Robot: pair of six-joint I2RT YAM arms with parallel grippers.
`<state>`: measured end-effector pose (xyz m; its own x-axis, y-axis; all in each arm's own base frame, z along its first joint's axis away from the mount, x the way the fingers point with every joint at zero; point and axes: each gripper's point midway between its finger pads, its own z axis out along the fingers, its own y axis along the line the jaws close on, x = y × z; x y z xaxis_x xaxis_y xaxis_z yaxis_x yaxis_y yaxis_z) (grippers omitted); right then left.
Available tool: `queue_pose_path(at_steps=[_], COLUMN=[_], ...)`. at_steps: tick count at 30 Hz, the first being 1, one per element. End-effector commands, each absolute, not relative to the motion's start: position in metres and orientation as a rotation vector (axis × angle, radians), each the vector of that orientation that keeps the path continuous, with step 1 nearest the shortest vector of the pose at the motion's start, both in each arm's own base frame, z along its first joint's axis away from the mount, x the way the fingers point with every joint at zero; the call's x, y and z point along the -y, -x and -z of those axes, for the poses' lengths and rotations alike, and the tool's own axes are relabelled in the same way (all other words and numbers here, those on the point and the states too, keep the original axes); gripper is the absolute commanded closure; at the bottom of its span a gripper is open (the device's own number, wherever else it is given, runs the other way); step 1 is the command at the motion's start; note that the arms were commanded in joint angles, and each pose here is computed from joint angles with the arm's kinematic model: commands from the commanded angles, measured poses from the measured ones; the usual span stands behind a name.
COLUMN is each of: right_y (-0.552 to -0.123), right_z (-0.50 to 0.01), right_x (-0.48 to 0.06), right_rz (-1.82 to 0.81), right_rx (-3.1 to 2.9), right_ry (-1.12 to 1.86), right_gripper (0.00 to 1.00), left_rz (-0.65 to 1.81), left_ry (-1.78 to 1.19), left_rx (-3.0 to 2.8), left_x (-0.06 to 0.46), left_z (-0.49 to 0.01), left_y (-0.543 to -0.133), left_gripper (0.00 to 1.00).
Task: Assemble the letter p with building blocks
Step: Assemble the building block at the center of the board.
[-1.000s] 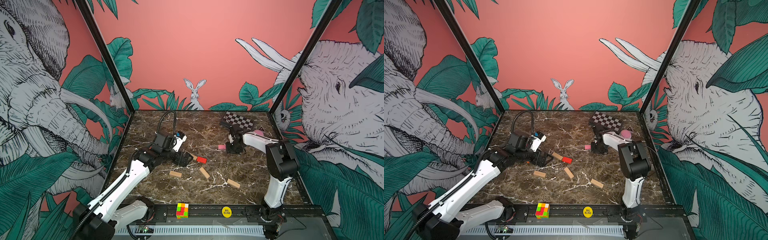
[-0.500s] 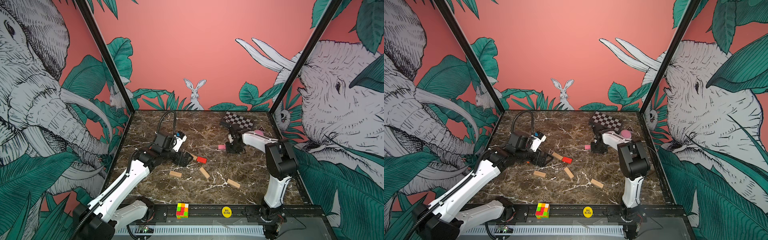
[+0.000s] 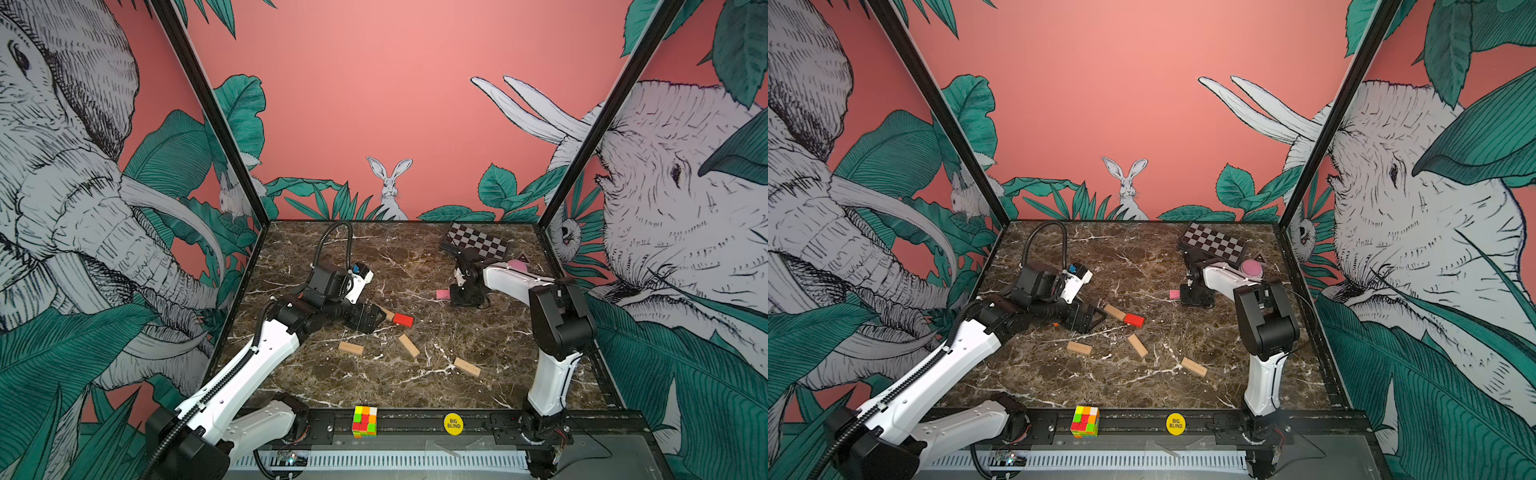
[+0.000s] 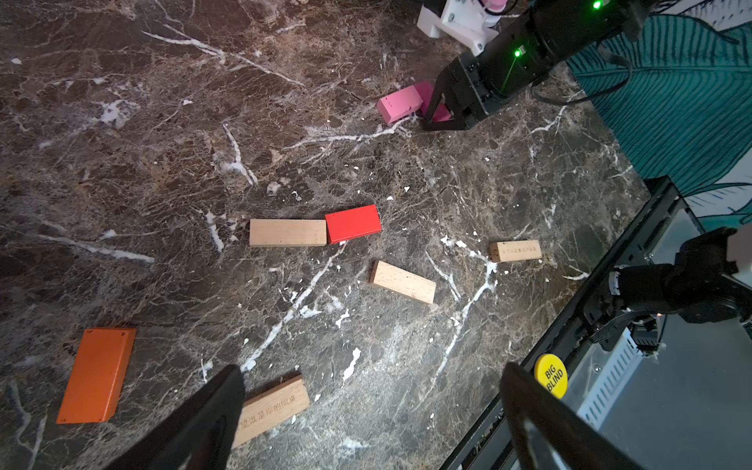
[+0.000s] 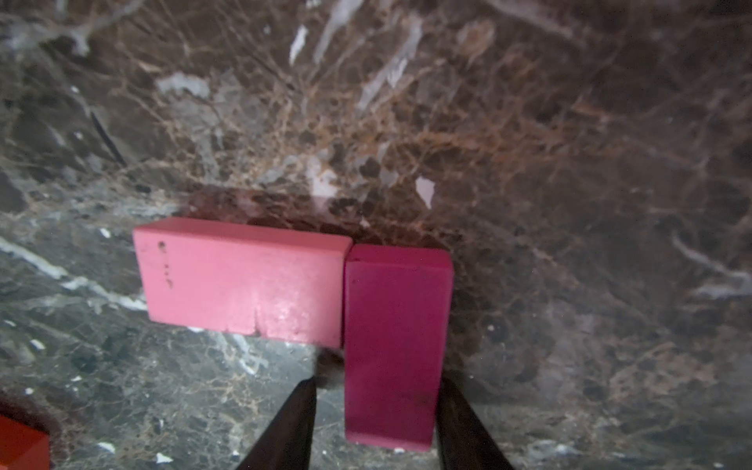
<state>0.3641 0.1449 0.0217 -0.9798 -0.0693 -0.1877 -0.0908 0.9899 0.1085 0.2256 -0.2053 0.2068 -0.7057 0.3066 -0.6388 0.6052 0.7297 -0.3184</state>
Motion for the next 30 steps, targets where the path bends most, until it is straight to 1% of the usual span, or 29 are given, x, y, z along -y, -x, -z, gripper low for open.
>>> queue_pose_path(at_steps=[1,8,10,14,26,30], right_y=[-0.353,-0.346,-0.346,-0.344,-0.328,-0.317], right_z=[-0.004,-0.007,-0.012,-0.026,-0.058,-0.063], right_x=[-0.136,-0.136,-0.136,-0.136,-0.128,-0.125], right_rz=[-0.116,-0.131,-0.139,-0.172,-0.186,-0.198], right_rx=[-3.014,-3.011,-2.997,-2.954,-2.881,-2.869], right_ry=[0.114,0.112,0.107,0.092,0.081,0.07], right_gripper=[0.45,0.37,0.36,0.31,0.25,0.21], left_rz=[0.694,0.694,0.686,0.686,0.698,0.706], left_ry=[-0.698,-0.699,-0.697,-0.696,-0.687,-0.677], left_rx=[-2.371,-2.373,-2.376,-2.38,-2.39,-2.402], left_x=[0.203,0.203,0.203,0.203,0.204,0.205], left_z=[-0.207,-0.207,-0.206,-0.204,-0.202,-0.201], left_y=[-0.223,-0.223,-0.224,-0.224,-0.224,-0.224], left_gripper=[0.01,0.0,0.0,0.01,0.0,0.0])
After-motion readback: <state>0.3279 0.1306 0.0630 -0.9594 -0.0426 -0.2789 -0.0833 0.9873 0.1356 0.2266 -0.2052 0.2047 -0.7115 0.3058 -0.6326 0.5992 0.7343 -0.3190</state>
